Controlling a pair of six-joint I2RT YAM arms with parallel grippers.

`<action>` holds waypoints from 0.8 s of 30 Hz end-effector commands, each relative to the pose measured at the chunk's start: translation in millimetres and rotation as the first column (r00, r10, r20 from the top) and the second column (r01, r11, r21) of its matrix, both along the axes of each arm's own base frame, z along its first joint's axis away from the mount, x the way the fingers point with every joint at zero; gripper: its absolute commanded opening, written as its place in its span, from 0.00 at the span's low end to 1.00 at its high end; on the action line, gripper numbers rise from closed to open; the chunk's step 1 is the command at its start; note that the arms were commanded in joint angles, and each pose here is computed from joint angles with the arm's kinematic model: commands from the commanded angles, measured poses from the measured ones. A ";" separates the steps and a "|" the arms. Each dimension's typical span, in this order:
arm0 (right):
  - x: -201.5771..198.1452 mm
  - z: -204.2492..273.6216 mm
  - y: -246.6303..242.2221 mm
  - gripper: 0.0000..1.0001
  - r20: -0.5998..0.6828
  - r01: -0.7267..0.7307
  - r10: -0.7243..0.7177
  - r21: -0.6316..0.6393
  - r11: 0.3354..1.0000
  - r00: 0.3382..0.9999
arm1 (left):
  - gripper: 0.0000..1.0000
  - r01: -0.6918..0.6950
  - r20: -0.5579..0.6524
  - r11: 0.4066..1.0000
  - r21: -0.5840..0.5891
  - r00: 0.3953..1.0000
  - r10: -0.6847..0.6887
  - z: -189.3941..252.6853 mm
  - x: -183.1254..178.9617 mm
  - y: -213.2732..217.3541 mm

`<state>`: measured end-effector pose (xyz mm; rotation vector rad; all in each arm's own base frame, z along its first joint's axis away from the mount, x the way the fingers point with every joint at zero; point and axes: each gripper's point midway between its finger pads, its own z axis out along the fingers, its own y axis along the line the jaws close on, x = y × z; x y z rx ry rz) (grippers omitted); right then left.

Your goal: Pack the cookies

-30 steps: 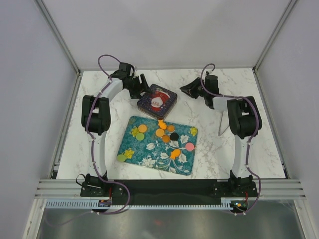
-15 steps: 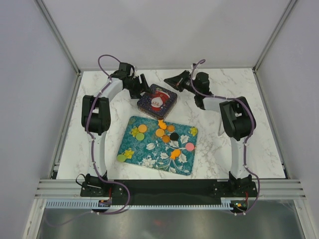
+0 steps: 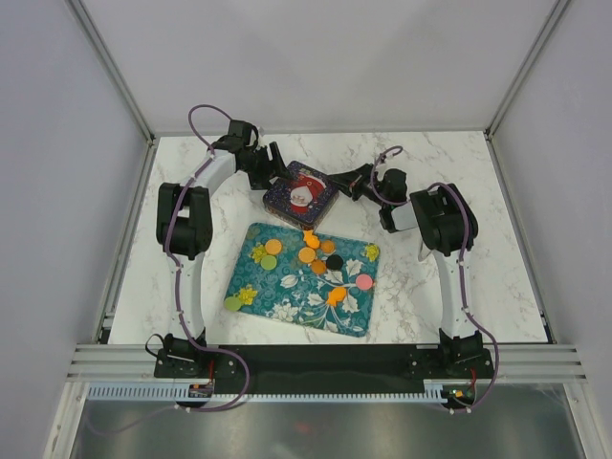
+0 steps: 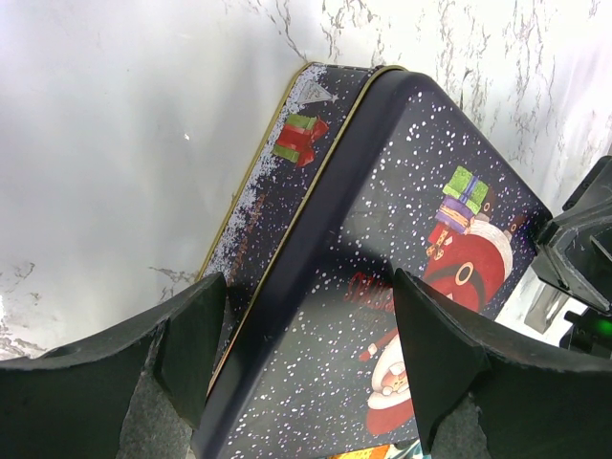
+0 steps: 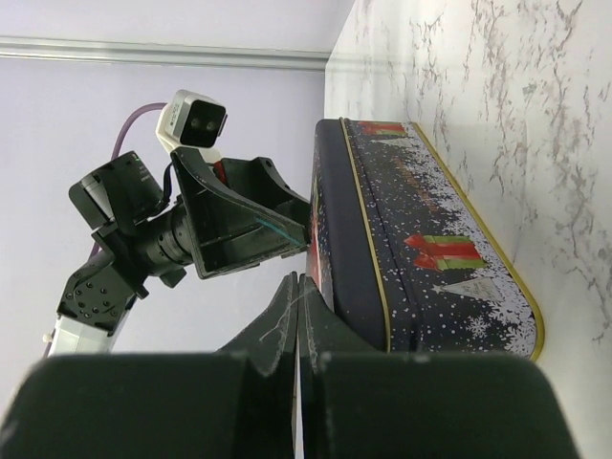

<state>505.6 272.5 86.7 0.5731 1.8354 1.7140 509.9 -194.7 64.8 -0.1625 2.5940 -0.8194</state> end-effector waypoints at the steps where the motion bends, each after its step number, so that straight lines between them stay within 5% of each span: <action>1: 0.0 5.8 0.6 0.00 0.036 0.001 0.001 -0.035 0.999 0.999 | 0.78 0.048 0.044 0.999 0.016 0.998 -0.048 16.1 -2.0 -4.5; 13: 19.5 117.0 23.2 0.00 0.221 -0.050 0.058 -0.039 0.998 0.974 | 0.78 0.046 0.042 0.999 0.015 0.998 -0.046 14.7 -1.0 -4.2; 19: 19.3 83.1 32.1 0.00 0.171 -0.070 0.077 -0.045 0.997 0.982 | 0.78 0.048 0.043 0.999 0.013 0.998 -0.049 15.4 -1.1 -5.2; 24: 11.6 0.2 28.5 0.00 0.024 -0.068 0.069 -0.030 0.997 0.997 | 0.78 0.048 0.037 0.999 0.013 0.998 -0.048 12.9 -1.3 -4.5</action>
